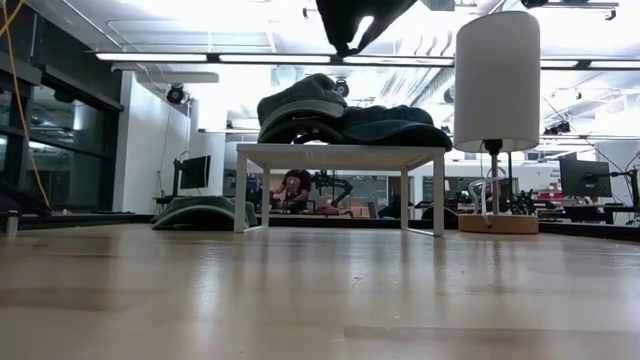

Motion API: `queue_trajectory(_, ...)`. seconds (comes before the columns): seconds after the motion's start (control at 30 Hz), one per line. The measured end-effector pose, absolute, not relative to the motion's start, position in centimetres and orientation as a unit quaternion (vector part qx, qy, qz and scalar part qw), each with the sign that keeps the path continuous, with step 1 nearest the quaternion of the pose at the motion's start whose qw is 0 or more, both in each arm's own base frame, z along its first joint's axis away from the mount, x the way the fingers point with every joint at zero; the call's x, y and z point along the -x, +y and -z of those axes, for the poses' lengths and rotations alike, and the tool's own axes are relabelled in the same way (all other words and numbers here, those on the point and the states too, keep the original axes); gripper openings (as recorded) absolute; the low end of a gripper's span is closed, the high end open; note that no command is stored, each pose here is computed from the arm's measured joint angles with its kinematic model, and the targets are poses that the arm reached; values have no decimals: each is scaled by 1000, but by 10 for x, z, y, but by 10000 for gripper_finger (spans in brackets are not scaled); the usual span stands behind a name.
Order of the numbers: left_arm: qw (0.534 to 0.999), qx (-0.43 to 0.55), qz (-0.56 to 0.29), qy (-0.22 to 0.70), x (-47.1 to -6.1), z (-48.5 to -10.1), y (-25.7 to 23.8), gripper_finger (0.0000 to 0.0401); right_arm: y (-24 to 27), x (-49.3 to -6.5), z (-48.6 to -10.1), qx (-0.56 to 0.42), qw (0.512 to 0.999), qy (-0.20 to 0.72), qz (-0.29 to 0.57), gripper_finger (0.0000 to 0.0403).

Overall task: Pick & Place hat
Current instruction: Stack the dark blue cap on the dark blue cap on the shelf

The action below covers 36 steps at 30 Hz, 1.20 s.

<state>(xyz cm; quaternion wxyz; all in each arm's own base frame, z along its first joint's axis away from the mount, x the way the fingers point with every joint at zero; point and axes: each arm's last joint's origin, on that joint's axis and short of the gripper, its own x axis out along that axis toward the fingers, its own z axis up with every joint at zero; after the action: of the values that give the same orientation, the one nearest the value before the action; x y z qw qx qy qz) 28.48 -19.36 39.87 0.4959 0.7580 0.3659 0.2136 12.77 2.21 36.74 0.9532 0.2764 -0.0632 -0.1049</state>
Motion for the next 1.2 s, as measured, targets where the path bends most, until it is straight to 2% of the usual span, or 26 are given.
queue_trajectory(0.23, 487, -764, -205, 369, -285, -399, -194, 0, 14, -139, -360, -207, 967, -31, 142, 211)
queue_trajectory(0.4, 479, -770, -195, 373, -285, -398, -194, 0, 2, -149, -356, -216, 961, -25, 172, 263)
queue_trajectory(0.6, 479, -770, -195, 373, -285, -398, -194, 0, -17, -162, -353, -256, 959, -14, 118, 313)
queue_trajectory(0.73, 480, -770, -195, 373, -285, -398, -194, 0, -32, -177, -347, -265, 960, 9, 86, 318)
queue_trajectory(1.2, 484, -767, -198, 371, -286, -398, -194, 0, -66, -201, -345, -314, 949, -7, -30, 319)
